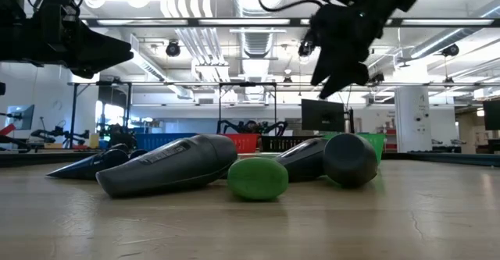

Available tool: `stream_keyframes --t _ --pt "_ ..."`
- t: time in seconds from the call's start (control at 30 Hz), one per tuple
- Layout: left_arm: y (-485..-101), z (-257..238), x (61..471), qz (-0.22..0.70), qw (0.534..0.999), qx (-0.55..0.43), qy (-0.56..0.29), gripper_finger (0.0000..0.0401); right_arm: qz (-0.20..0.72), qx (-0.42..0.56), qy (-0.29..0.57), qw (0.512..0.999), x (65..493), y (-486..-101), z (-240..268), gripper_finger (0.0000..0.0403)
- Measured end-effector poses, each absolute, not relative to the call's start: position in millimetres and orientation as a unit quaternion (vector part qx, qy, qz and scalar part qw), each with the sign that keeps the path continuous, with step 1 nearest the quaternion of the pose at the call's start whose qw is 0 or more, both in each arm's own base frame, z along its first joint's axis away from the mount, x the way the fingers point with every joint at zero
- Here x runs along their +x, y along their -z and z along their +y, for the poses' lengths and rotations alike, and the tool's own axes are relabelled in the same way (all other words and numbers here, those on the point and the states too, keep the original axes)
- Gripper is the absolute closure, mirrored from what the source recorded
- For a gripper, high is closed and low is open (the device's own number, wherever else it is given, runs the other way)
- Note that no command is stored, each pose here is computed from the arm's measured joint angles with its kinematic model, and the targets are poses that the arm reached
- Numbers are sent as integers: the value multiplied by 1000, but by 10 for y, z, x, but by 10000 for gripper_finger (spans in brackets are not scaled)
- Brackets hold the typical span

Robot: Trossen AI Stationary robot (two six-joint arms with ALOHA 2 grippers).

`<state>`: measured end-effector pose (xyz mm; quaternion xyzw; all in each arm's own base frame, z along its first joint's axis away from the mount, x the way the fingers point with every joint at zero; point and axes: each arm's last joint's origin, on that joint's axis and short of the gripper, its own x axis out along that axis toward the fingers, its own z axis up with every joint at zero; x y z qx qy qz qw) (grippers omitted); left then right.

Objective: Pick & Place Travel size toiletries
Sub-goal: Put the gray deodorant into the red bin

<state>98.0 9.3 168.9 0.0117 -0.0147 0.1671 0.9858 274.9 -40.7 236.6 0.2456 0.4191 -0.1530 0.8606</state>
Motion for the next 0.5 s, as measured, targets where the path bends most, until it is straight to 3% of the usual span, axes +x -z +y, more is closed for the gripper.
stream_keyframes --t 0.13,0.33,0.5 --pt "-1689 93 980 -15 986 12 -167 189 483 177 106 851 2969 -2322 -236 172" --pt "-1690 93 980 -15 986 12 -167 189 596 -27 -24 802 3082 -2177 104 186" --pt "-1690 93 980 -15 986 12 -167 189 600 -141 -131 776 3118 -2108 360 185"
